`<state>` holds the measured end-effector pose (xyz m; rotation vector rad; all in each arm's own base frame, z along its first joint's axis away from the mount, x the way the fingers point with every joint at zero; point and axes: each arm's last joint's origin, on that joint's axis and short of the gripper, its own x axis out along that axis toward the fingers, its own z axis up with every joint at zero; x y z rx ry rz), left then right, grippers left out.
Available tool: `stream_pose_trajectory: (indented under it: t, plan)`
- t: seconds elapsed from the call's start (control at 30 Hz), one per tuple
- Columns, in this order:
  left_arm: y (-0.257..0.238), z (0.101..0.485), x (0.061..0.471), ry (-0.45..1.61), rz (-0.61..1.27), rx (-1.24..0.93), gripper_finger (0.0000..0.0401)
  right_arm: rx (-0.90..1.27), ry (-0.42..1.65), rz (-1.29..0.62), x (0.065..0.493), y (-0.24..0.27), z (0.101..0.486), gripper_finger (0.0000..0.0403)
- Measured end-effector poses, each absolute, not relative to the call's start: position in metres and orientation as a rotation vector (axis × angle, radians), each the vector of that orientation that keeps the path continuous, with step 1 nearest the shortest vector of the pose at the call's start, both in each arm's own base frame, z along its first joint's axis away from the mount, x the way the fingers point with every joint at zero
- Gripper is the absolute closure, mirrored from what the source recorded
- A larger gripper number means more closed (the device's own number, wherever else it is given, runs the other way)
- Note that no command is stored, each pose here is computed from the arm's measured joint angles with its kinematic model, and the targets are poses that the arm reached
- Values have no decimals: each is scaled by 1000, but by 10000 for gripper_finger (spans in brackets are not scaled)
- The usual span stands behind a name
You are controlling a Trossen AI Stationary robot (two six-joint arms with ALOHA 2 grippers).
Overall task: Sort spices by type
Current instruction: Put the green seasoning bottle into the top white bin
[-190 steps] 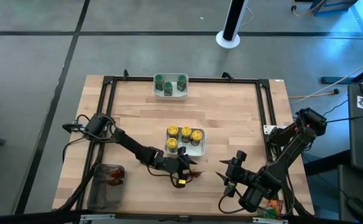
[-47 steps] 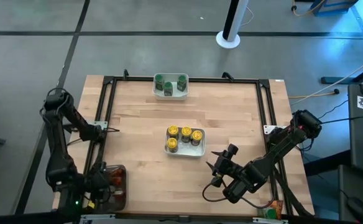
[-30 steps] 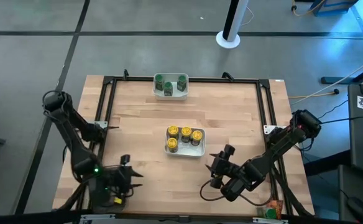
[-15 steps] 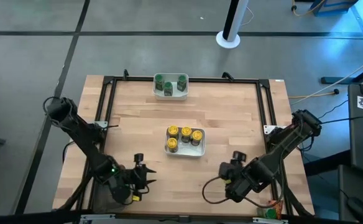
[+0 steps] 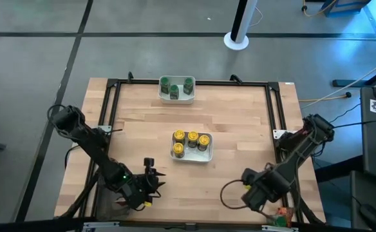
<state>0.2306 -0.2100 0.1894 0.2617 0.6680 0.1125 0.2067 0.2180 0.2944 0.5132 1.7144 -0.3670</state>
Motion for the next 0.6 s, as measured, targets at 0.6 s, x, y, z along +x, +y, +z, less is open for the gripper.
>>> stream_pose_trajectory:
  t: [0.6]
  plan:
    - [-201,190,239,677,114,344,270,922,1909,-685,159,268,297,173]
